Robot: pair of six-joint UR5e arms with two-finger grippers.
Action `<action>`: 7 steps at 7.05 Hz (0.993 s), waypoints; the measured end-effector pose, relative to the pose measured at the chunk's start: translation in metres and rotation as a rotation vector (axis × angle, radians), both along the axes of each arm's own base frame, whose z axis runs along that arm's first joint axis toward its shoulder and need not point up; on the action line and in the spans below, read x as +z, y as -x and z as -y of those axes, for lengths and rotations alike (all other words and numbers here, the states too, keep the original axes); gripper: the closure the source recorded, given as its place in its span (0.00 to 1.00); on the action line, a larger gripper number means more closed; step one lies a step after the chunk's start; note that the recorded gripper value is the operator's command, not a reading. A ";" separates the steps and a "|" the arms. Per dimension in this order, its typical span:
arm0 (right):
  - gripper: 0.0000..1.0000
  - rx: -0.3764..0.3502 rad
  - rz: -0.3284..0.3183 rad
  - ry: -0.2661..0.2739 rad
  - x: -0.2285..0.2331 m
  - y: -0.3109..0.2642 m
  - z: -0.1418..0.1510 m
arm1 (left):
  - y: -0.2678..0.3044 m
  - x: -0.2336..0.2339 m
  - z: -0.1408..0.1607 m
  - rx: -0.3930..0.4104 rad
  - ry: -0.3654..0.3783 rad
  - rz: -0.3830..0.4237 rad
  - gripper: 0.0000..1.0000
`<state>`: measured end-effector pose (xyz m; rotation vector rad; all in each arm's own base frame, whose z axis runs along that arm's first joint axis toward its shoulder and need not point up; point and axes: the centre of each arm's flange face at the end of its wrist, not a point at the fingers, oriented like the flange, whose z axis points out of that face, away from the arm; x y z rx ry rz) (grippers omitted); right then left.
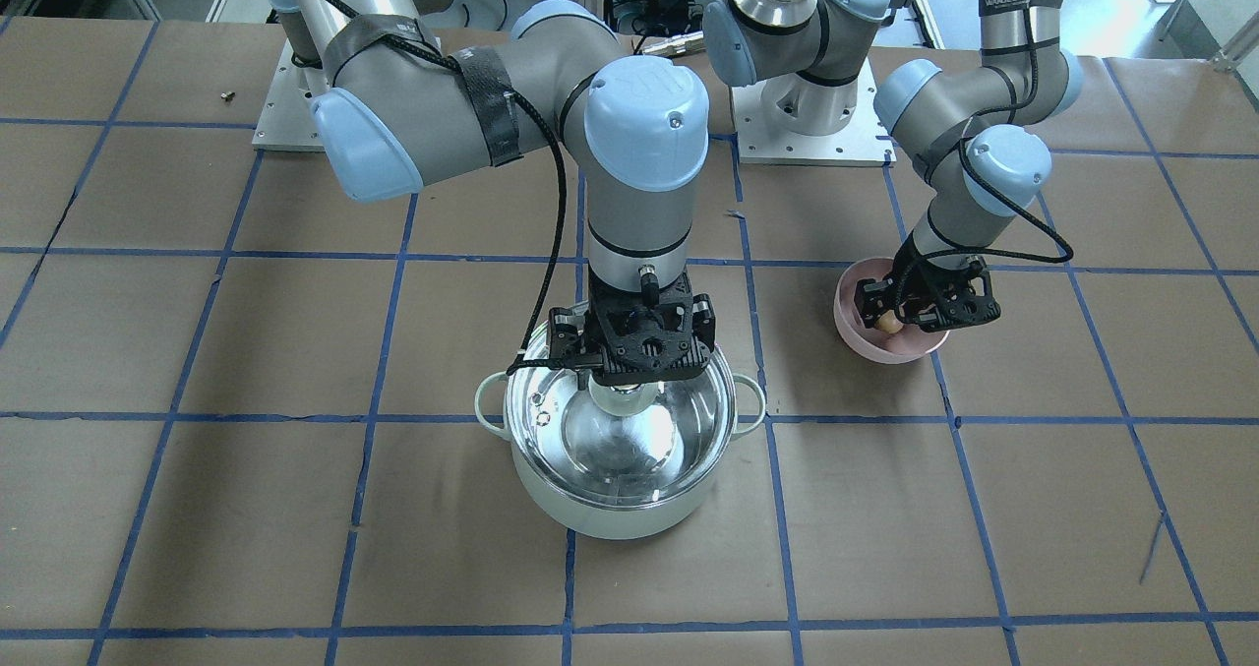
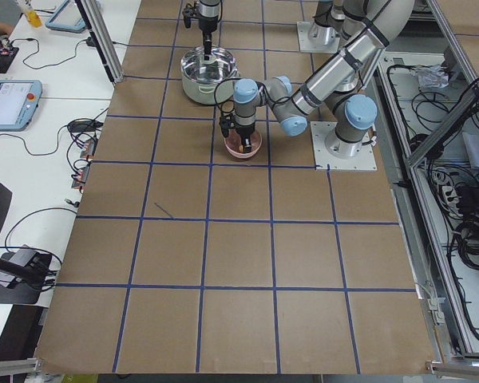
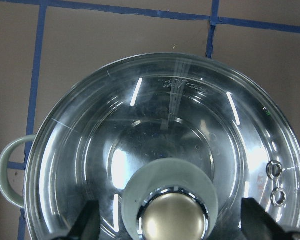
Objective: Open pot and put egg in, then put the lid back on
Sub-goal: 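Grasp the glass lid knob with the right gripper while left holds egg, then lift the glass lid off with the right gripper while left raises egg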
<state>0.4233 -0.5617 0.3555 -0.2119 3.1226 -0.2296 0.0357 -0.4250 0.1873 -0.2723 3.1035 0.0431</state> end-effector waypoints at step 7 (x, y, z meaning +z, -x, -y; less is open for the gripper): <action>0.91 0.021 0.013 -0.011 -0.005 0.001 -0.002 | -0.003 0.011 0.009 -0.005 0.015 0.009 0.97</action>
